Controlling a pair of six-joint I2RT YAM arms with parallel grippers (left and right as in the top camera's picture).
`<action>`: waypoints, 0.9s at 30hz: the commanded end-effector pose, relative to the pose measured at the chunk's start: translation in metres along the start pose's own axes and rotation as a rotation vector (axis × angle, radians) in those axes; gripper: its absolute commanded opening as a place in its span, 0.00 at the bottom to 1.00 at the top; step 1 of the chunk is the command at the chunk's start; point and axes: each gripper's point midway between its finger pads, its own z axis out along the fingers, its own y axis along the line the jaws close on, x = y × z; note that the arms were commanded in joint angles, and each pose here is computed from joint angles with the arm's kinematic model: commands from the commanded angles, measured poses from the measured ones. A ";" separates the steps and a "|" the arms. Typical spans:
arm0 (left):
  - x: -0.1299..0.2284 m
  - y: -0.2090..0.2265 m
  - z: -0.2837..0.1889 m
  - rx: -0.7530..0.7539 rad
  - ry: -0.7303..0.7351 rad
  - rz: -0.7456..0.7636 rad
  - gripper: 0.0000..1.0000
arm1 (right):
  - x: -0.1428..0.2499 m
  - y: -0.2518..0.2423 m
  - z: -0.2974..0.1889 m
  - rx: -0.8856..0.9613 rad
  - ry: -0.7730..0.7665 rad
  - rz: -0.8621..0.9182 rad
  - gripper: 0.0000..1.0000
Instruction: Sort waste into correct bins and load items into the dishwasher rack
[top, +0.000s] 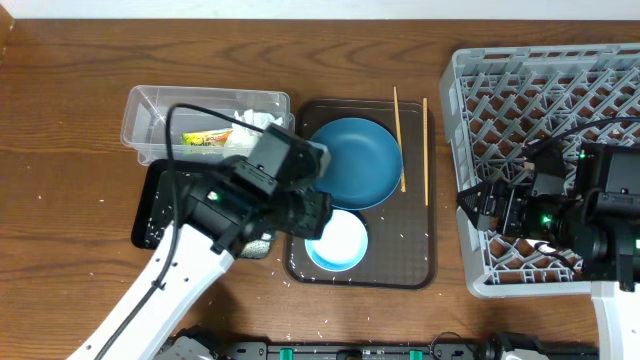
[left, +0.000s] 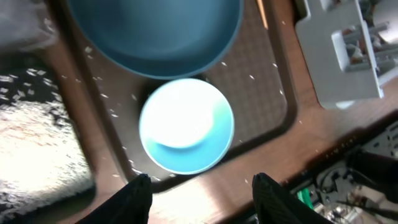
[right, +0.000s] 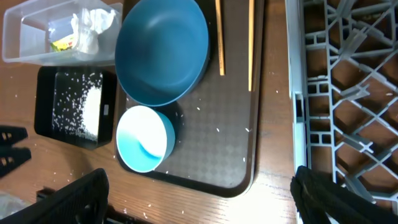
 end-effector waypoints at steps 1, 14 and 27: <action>0.002 -0.003 -0.002 -0.070 -0.021 0.007 0.55 | 0.003 0.002 0.003 -0.002 0.017 -0.023 0.93; 0.007 -0.003 -0.001 -0.163 -0.039 0.017 0.82 | 0.004 0.002 0.003 -0.002 0.020 -0.021 0.99; 0.007 -0.003 -0.001 -0.163 -0.039 0.017 0.90 | 0.003 0.002 0.003 -0.002 0.014 -0.024 0.99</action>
